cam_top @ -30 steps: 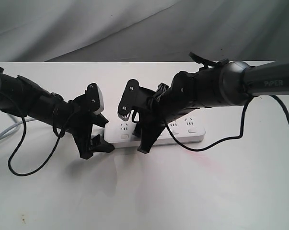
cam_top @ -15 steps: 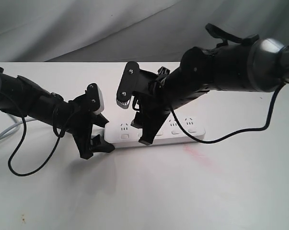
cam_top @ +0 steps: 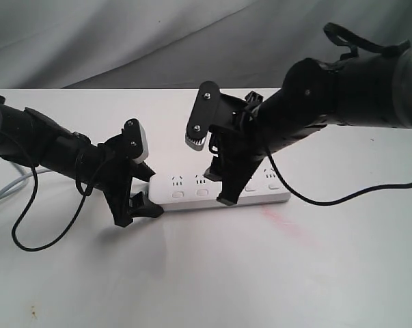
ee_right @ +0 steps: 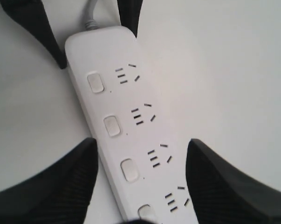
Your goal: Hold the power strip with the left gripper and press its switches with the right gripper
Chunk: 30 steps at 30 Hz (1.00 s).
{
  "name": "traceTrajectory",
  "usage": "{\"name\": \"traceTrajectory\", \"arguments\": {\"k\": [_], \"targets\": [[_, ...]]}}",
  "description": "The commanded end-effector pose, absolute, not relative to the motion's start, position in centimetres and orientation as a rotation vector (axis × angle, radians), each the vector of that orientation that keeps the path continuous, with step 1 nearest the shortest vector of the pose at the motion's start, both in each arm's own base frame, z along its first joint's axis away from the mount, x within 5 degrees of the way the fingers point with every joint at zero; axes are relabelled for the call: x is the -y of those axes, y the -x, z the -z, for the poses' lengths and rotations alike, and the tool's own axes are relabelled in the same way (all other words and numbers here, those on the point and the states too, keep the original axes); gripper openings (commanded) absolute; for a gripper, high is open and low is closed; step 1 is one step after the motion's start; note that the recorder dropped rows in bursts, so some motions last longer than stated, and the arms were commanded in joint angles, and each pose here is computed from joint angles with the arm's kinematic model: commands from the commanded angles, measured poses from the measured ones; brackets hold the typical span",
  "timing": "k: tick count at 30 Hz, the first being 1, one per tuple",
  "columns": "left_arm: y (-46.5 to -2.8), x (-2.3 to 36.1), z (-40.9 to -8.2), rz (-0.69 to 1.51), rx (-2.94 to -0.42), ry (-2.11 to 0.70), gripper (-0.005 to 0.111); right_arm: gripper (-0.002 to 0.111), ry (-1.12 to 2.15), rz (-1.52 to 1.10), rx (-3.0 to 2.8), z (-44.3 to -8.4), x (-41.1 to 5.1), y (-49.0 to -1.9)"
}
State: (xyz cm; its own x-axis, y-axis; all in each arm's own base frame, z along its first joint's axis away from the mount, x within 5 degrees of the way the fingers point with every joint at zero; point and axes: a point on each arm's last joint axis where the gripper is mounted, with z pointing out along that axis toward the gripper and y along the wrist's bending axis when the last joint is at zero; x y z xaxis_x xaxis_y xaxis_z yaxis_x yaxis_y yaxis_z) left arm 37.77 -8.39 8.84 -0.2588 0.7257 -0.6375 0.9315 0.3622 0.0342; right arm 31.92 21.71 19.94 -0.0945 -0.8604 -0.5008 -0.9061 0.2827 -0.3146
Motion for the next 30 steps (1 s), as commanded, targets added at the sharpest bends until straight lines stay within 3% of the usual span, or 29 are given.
{"name": "traceTrajectory", "arguments": {"k": [1, 30], "targets": [[-37.8, 8.6, -8.8, 0.469, -2.055, -1.441, 0.06, 0.053, 1.545, -0.073, -1.973, -19.6, -20.3, -31.6], [-37.8, 8.6, -8.8, 0.469, -2.055, -1.441, 0.06, 0.053, 1.507, 0.002, -1.975, -15.6, -20.5, -33.3]]}}
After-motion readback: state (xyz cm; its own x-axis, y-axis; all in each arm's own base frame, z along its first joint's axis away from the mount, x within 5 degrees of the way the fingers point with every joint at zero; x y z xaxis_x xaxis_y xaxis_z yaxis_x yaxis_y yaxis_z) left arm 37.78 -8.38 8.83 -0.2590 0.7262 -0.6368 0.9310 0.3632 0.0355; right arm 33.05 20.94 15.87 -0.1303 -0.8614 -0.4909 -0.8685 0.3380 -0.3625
